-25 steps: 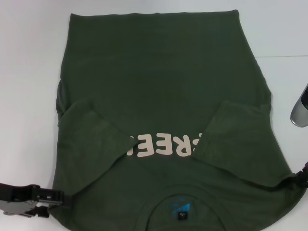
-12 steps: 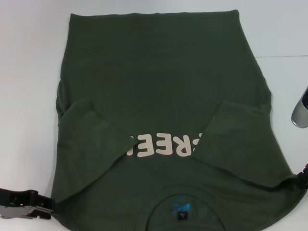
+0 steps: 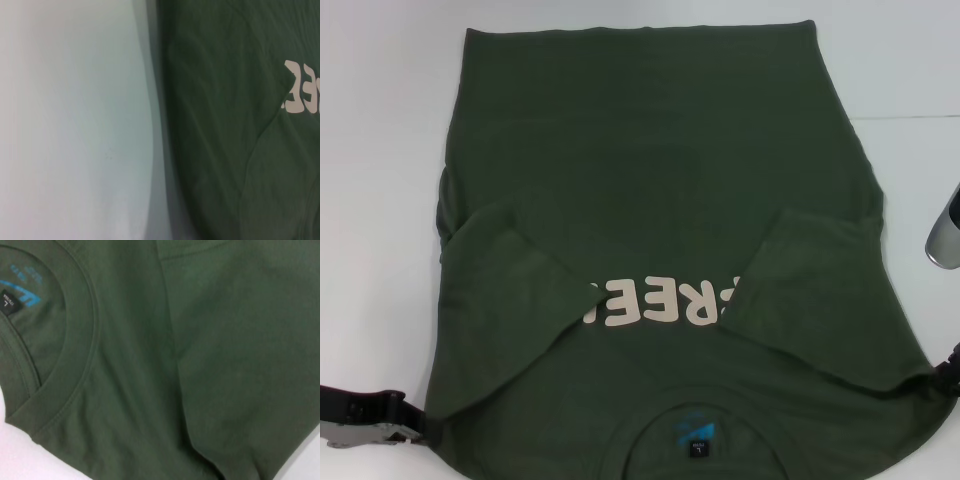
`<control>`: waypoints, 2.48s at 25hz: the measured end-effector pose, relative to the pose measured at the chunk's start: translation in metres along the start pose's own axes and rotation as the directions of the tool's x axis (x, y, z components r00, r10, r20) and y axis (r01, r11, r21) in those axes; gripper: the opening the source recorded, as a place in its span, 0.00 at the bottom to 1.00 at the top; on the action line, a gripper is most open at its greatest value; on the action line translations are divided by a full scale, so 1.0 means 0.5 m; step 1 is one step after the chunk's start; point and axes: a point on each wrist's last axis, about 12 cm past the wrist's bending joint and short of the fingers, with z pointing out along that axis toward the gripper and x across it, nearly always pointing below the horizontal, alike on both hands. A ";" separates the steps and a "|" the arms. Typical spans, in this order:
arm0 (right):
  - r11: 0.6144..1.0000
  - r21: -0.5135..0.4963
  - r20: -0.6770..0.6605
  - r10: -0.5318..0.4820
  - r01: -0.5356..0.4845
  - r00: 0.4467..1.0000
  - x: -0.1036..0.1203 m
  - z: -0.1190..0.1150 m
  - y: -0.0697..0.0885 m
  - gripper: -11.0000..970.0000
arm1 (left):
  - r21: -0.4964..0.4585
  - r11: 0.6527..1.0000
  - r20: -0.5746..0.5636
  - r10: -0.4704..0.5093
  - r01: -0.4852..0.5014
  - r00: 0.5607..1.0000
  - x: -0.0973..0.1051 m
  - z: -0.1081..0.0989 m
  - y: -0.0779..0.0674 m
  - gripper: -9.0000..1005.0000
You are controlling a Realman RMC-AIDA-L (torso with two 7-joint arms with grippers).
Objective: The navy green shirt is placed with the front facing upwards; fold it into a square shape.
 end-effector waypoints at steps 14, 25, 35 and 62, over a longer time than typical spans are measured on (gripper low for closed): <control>0.990 -0.107 0.232 0.115 -0.092 0.966 0.092 0.003 -0.023 0.05 | 0.101 0.969 0.135 0.211 -0.225 0.968 0.013 0.002 0.012 0.04; 0.968 -0.236 0.645 0.219 -0.082 0.732 0.270 0.071 0.007 0.05 | 0.119 0.891 0.302 0.388 -0.439 0.871 0.039 0.001 0.025 0.05; 0.980 -0.199 0.799 0.160 0.004 0.580 0.321 0.130 0.055 0.05 | 0.165 0.807 0.358 0.487 -0.567 0.797 0.058 0.025 0.014 0.06; 0.999 -0.037 0.891 0.033 0.000 0.453 0.492 0.131 0.196 0.05 | 0.204 0.593 0.421 0.666 -0.779 0.616 0.173 0.011 0.024 0.08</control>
